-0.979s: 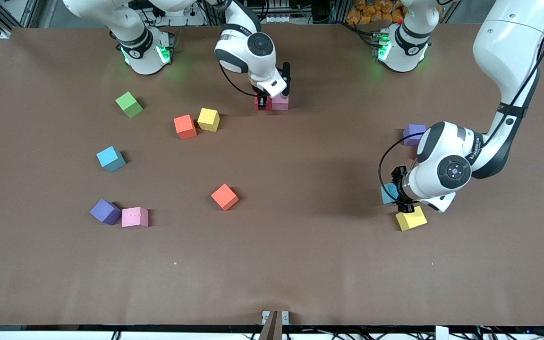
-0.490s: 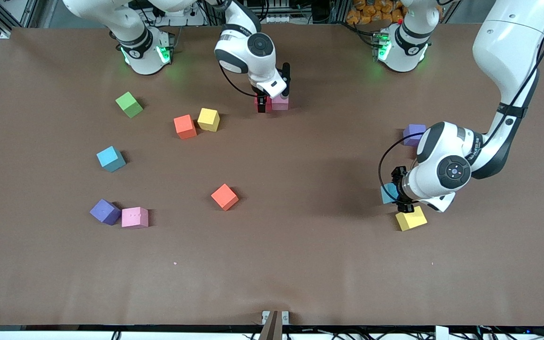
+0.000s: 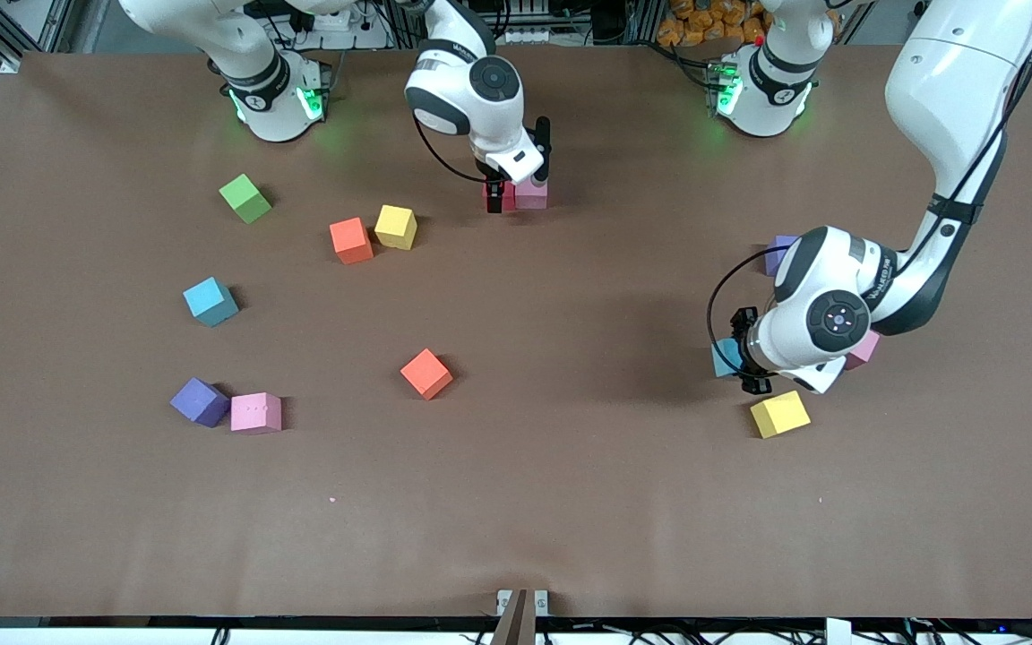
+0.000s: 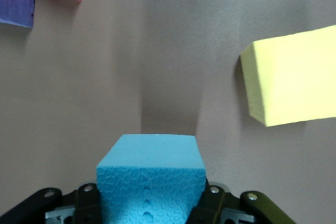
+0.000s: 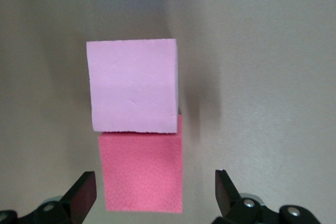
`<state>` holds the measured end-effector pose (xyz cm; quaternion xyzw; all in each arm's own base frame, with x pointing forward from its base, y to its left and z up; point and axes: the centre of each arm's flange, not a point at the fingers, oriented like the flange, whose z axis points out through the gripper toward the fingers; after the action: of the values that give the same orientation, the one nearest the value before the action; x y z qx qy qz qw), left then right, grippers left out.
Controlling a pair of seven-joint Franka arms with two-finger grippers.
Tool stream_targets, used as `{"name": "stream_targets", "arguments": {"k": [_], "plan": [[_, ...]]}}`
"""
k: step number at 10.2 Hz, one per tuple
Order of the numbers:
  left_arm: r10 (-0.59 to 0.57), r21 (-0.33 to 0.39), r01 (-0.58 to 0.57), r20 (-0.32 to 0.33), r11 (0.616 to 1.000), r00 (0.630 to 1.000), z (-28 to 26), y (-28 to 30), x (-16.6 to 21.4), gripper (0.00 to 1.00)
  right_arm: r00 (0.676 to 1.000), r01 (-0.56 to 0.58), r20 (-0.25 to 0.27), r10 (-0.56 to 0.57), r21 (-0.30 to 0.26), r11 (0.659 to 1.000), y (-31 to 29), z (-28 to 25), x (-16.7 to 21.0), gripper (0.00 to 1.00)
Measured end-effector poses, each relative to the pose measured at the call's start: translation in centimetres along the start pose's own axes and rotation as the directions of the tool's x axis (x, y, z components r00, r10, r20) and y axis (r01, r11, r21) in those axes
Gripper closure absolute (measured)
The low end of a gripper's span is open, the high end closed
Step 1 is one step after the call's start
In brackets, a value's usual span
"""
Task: Form number 2 with 11 blocks
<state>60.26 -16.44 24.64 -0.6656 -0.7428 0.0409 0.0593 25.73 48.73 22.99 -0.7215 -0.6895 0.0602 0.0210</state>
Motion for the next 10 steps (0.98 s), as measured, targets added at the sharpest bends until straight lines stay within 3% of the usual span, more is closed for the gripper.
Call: {"name": "stream_targets", "arguments": {"k": [4, 6, 10], "plan": [[0.069, -0.038, -0.070, -0.020, 0.997, 0.997, 0.4, -7.5, -3.3, 0.43, 0.996, -0.069, 0.062, 0.068, 0.003, 0.998, 2.0, -7.5, -2.9, 0.00], [0.092, -0.022, -0.093, -0.016, 0.995, 0.996, 1.5, -11.8, -7.0, 0.43, 0.997, -0.079, 0.016, 0.079, -0.002, 0.997, 6.3, -13.8, -6.9, 0.00], [0.127, -0.027, -0.127, -0.020, 0.991, 0.992, 4.5, -21.4, -16.0, 0.43, 0.948, -0.315, -0.070, 0.312, -0.033, 0.949, 17.9, -20.3, -21.4, 0.00]]}}
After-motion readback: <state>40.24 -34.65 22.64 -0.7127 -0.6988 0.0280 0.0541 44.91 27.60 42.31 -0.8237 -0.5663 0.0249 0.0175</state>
